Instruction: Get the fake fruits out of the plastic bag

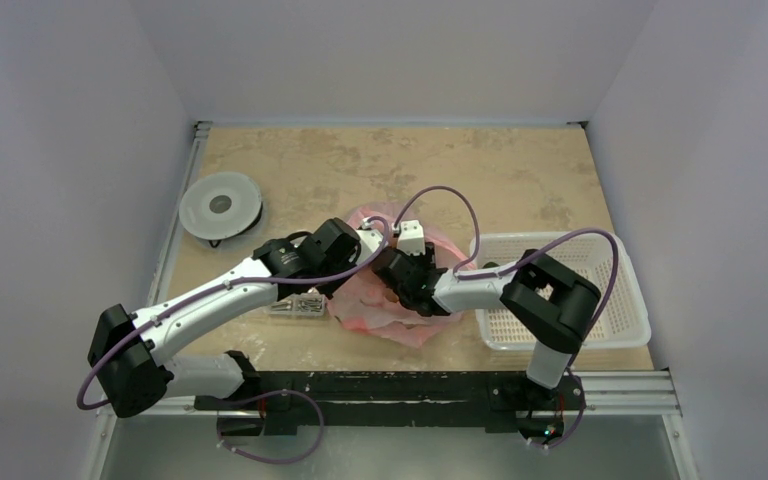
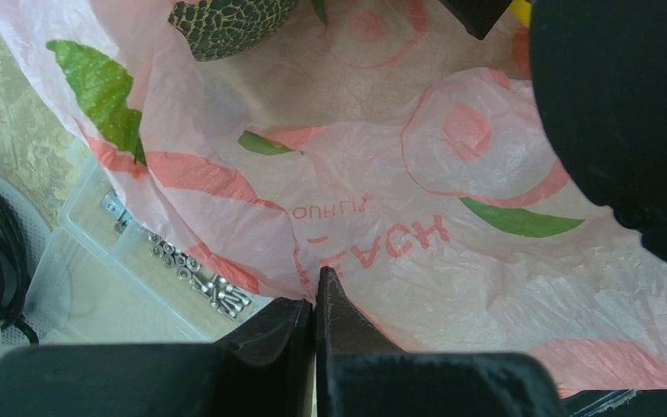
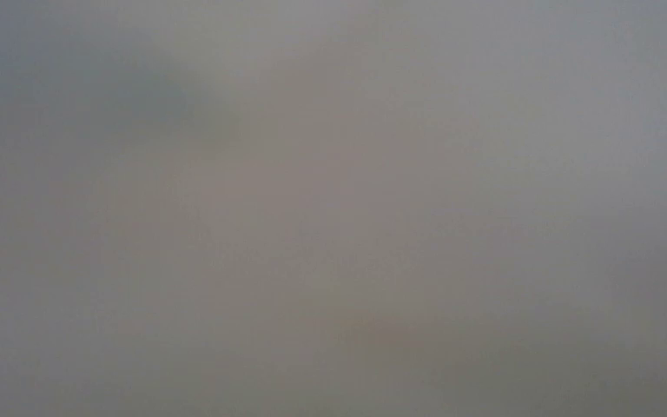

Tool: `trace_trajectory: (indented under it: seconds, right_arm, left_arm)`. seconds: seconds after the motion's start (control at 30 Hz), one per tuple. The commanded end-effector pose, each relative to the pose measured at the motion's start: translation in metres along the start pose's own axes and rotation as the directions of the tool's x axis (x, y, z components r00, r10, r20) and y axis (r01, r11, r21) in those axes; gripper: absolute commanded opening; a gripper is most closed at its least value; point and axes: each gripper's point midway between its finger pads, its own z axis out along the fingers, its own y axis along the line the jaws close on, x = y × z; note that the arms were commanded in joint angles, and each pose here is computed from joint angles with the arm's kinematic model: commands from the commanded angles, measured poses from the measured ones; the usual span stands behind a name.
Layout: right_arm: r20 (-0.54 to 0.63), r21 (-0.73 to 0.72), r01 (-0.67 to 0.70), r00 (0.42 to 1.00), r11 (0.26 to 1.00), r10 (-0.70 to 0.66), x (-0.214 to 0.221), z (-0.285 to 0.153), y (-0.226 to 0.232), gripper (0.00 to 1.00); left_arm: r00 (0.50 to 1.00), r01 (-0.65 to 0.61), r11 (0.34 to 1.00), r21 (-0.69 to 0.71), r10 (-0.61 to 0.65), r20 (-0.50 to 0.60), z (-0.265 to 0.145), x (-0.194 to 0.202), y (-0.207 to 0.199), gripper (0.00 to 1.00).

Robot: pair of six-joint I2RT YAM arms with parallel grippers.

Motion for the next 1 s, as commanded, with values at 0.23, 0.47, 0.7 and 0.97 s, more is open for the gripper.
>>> trace_trajectory:
  seconds: [0.23, 0.47, 0.7, 0.97]
  right_arm:
    - [0.055, -0.200, 0.015, 0.998, 0.980, -0.004, -0.021, -0.031, 0.040, 0.00]
    - [0.084, -0.345, -0.099, 0.987, 0.933, 0.135, -0.054, -0.069, 0.043, 0.00]
    - [0.113, -0.468, -0.151, 0.967, 0.871, 0.228, -0.086, -0.105, 0.039, 0.00]
    - [0.150, -0.565, -0.183, 0.936, 0.805, 0.317, -0.133, -0.150, 0.029, 0.00]
  left_arm:
    - [0.997, -0.009, 1.000, -0.009, 0.010, 0.072, -0.006, -0.012, 0.002, 0.00]
    - [0.996, -0.008, 1.000, -0.006, 0.009, 0.084, -0.007, -0.014, 0.002, 0.00]
    - [0.996, -0.003, 1.000, -0.018, 0.005, 0.090, -0.009, -0.015, 0.004, 0.00]
    - [0.996, 0.001, 0.999, -0.047, 0.003, 0.088, -0.010, -0.012, 0.009, 0.00]
